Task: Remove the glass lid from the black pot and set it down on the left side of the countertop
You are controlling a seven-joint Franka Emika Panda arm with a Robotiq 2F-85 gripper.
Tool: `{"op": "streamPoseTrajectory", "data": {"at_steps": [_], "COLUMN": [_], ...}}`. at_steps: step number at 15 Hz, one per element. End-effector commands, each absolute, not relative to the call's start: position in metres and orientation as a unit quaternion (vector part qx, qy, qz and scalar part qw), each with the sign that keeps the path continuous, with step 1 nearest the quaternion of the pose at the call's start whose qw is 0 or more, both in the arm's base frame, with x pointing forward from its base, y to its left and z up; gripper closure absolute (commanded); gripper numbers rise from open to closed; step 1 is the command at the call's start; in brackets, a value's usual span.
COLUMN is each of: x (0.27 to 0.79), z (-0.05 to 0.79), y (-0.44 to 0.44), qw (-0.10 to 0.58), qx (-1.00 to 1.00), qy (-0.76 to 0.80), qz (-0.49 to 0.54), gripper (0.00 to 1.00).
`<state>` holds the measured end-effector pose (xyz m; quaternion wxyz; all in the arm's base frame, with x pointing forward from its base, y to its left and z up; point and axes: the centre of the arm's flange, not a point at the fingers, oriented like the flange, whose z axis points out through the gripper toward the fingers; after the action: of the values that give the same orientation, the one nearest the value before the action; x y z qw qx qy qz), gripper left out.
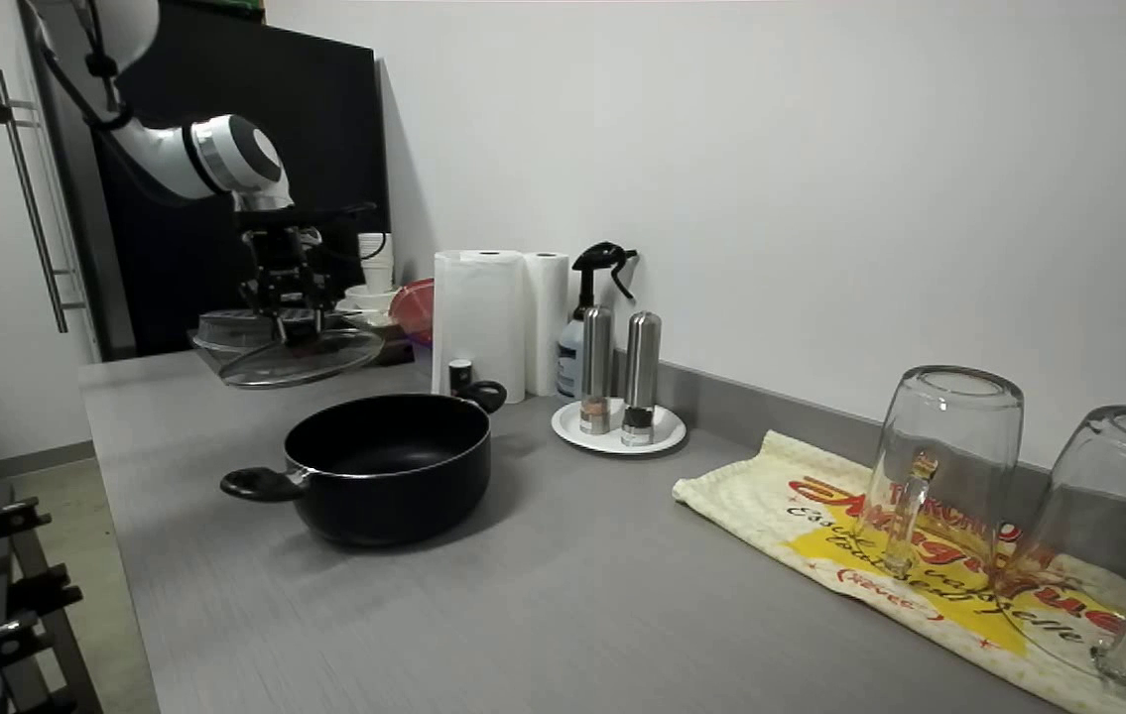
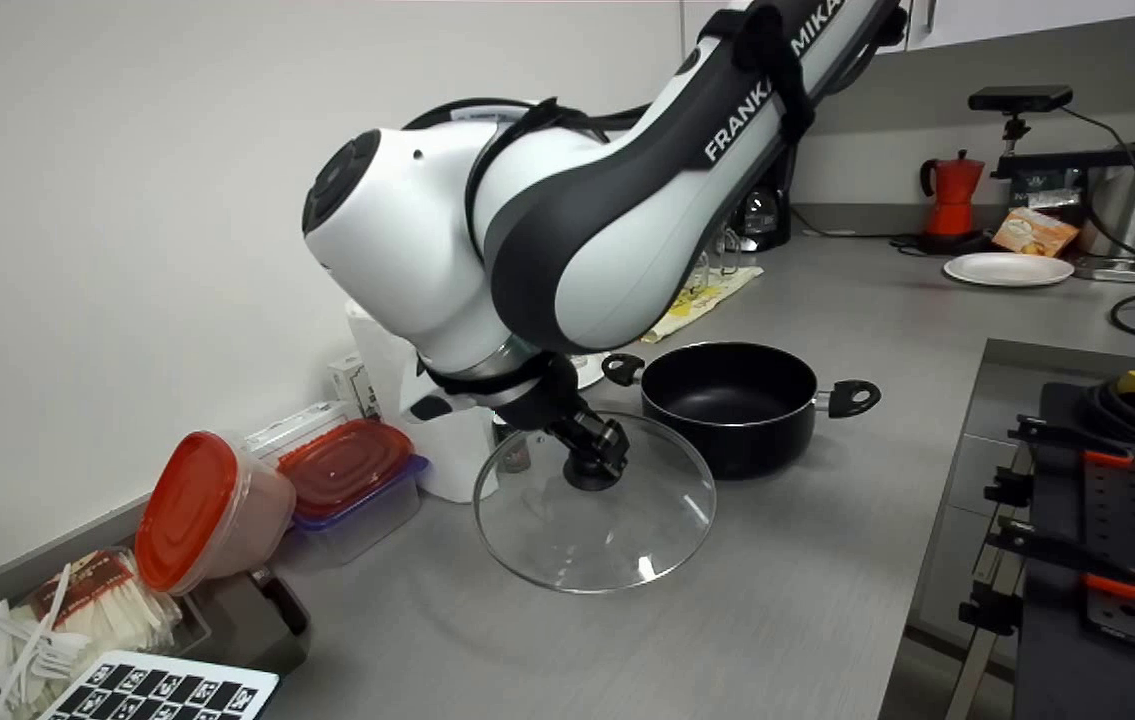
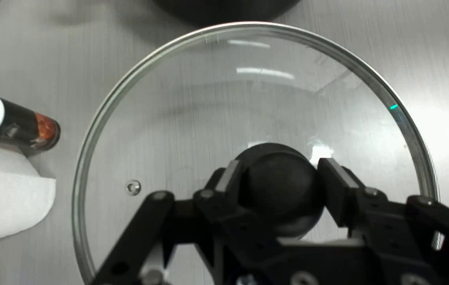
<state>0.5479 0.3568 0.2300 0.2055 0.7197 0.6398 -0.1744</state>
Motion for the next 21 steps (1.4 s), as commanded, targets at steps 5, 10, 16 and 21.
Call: {"op": "streamPoseTrajectory", "data": {"at_steps": [5,10,16,21], "x": [0.539,0.518,0.502,0.493], "z": [0.186,0.154,0.144,0.143], "y": [0.385,0.393,0.413,0.421], "qw": [0.195,0.192,0.184,0.169], "qx": [0.688,0.675,0.684,0.720], "qy": [0.668,0.676,0.670,0.635], "qz": [-0.206,-0.224,-0.222,-0.224], "gripper": [0.74,0.74,0.74,0.74]}}
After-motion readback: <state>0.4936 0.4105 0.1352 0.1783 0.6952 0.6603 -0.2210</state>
